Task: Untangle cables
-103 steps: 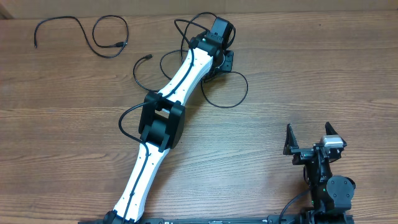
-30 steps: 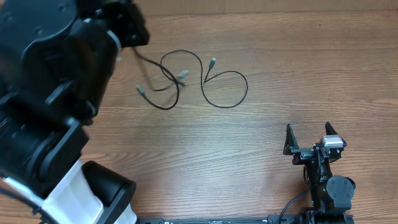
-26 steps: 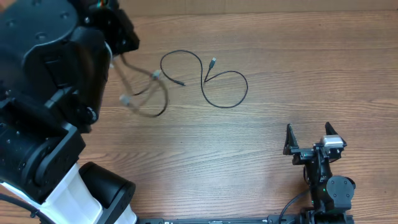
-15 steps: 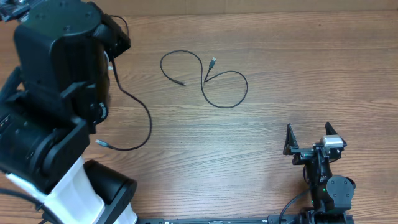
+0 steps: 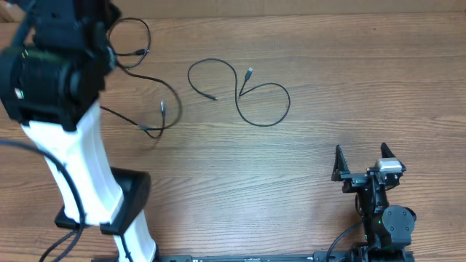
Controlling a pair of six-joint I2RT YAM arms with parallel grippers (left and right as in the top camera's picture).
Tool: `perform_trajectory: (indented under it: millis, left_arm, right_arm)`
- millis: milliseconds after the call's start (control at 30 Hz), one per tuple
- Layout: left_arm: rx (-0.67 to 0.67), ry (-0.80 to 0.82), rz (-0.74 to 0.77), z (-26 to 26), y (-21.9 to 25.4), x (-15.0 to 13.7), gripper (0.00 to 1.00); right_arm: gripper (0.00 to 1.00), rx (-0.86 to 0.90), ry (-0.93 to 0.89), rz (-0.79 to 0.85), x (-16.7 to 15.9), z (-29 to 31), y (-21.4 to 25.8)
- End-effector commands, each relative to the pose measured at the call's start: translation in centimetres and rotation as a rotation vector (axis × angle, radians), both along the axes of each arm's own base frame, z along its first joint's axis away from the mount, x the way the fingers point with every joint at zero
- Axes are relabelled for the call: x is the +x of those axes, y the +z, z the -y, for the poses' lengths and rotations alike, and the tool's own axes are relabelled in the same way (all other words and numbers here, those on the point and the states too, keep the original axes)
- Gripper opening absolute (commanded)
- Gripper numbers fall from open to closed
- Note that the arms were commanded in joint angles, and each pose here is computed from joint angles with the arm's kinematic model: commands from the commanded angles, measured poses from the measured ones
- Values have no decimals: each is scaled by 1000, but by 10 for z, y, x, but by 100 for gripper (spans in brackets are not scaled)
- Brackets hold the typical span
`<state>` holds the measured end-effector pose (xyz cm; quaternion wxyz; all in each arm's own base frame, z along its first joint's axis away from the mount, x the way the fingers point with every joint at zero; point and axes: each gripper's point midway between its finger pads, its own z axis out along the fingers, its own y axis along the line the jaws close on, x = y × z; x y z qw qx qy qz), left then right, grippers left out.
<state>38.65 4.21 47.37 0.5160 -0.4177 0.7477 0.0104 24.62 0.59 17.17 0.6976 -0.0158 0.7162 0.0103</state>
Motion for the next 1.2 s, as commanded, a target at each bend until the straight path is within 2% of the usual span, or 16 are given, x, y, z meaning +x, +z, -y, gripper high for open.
perform_trajectory:
  millis: [0,233,367,567,767,833,933,967,1033,1167]
  left_arm:
    - [-80,59,-41,-27,-24,17,4]
    - [-157,177,-158,-92,-79,41,4]
    - [-158,285,-229,-131,-111,46,4]
    - [-164,439,-346,-198,-165,44,5]
    - [-195,605,-448,-265,-221,24,6]
    - [-198,651,-471,-286,-235,16,14]
    - [-236,677,-500,-308,-258,7,45]
    - [-253,660,-526,-312,-268,6,49]
    - [-283,629,-576,-319,-285,0,55]
    - [-289,583,-656,-326,-303,-9,53]
  right_arm:
    - [100,3,3,3,0,-1,-2]
    - [100,3,3,3,0,-1,-2]
    - [100,3,3,3,0,-1,-2]
    - [100,3,3,3,0,-1,-2]
    - [100,3,3,3,0,-1,-2]
    - [100,3,3,3,0,-1,-2]
    - [100,3,3,2,0,-1,-2]
    - [100,3,3,2,0,-1,-2]
    - [100,3,3,2,0,-1,-2]
    - [100,3,3,3,0,-1,-2]
